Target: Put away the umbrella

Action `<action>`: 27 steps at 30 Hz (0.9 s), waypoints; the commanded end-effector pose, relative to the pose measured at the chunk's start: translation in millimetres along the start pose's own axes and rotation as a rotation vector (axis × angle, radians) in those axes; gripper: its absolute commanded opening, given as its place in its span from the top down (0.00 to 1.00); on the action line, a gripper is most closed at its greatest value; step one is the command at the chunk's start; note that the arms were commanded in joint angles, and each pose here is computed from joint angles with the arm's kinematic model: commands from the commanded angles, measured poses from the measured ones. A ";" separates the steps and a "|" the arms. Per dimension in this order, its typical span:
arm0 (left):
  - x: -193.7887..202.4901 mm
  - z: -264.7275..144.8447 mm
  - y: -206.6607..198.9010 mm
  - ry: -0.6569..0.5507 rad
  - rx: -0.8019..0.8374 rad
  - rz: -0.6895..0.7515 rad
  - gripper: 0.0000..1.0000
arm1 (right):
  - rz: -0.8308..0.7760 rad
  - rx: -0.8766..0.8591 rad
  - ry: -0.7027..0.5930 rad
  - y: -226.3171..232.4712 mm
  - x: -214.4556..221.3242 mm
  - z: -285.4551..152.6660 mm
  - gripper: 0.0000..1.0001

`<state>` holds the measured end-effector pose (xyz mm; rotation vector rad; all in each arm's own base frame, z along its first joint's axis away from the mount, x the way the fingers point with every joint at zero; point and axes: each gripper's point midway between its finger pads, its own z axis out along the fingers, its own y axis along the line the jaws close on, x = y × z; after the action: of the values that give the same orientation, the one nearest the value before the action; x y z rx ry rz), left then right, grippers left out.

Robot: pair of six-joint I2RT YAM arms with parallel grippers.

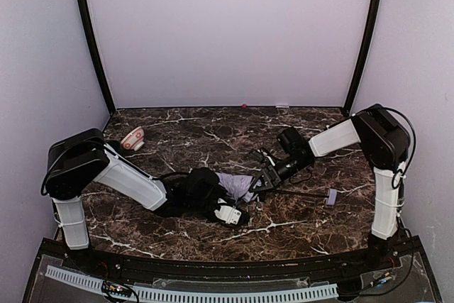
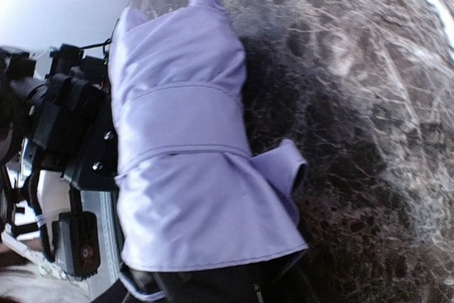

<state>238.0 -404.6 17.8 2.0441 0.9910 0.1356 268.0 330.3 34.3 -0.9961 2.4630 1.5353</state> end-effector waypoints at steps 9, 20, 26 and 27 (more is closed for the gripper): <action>31.3 1.3 -71.3 0.105 0.245 0.017 1.00 | -0.054 0.264 0.067 -24.0 15.1 -29.0 0.01; 32.3 0.2 -70.3 0.111 0.244 0.016 1.00 | -0.450 0.424 -0.036 38.1 -53.0 -44.3 0.00; 32.5 -1.0 -68.9 0.113 0.241 0.022 1.00 | -0.514 0.361 0.017 42.6 -66.5 -8.3 0.00; 32.8 -1.1 -69.5 0.114 0.243 0.021 1.00 | -0.511 0.329 0.012 45.3 -69.3 -3.4 0.00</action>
<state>241.1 -402.8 17.6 2.0539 0.9982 0.1593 287.6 359.5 106.3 -1.3880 2.1614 0.8992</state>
